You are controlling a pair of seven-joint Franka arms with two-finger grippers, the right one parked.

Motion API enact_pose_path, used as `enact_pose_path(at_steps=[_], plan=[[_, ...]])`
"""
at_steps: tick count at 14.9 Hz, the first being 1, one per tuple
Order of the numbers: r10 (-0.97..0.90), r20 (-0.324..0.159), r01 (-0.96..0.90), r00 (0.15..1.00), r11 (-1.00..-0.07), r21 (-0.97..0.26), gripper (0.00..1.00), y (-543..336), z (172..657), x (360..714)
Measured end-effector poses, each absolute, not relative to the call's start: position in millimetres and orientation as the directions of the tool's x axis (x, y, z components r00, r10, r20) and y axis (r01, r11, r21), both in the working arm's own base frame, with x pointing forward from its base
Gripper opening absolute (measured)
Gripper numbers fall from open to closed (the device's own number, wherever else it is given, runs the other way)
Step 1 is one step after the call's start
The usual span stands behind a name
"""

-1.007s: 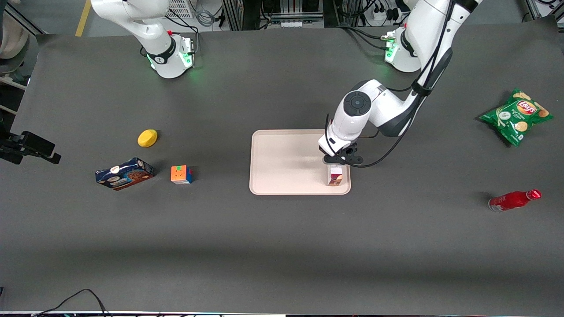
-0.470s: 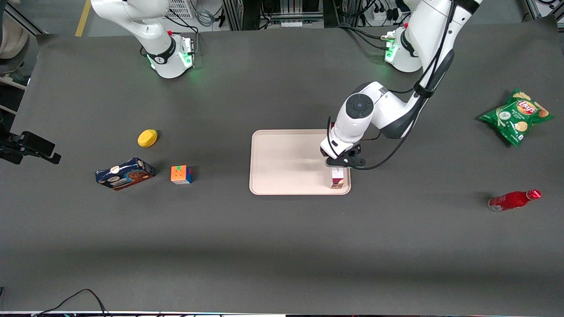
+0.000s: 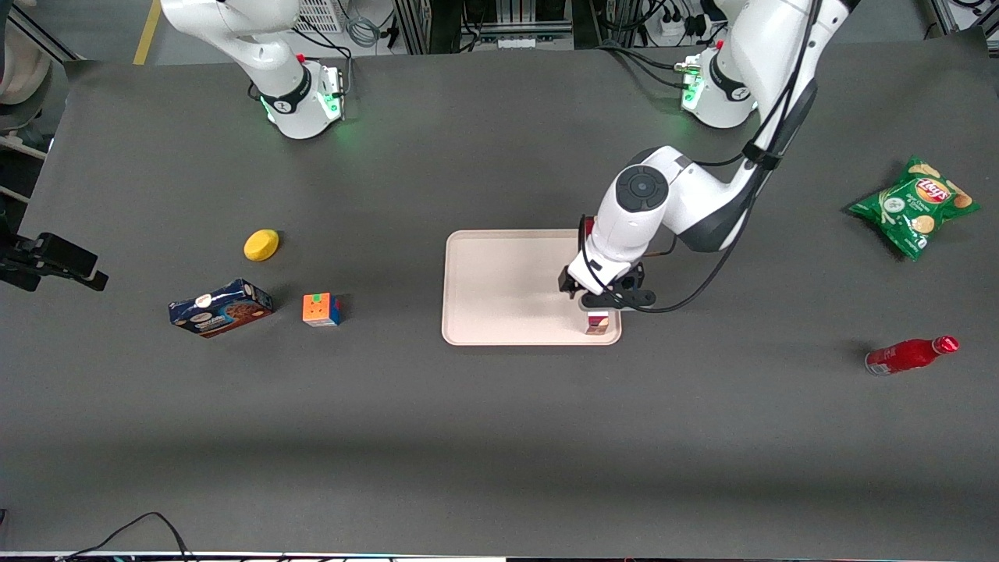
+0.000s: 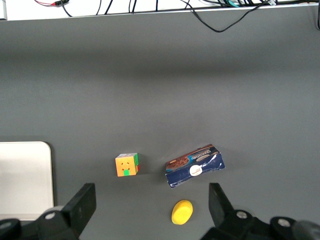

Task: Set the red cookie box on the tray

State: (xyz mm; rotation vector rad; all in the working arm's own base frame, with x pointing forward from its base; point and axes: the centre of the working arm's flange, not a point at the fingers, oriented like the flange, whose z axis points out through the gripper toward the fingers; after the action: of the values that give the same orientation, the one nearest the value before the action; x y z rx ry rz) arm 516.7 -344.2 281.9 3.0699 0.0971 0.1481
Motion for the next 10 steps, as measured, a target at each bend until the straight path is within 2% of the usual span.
enact_pose_path(at_steps=[4,8,10], plan=[[0.088,0.089,0.091,0.992,-0.995,-0.034,1.00,-316.4,355.9,554.9],[0.010,0.090,0.021,0.996,-0.992,-0.125,1.00,-273.8,447.4,583.1],[-0.061,0.074,-0.049,0.995,-0.987,-0.155,1.00,-242.5,488.7,594.1]])
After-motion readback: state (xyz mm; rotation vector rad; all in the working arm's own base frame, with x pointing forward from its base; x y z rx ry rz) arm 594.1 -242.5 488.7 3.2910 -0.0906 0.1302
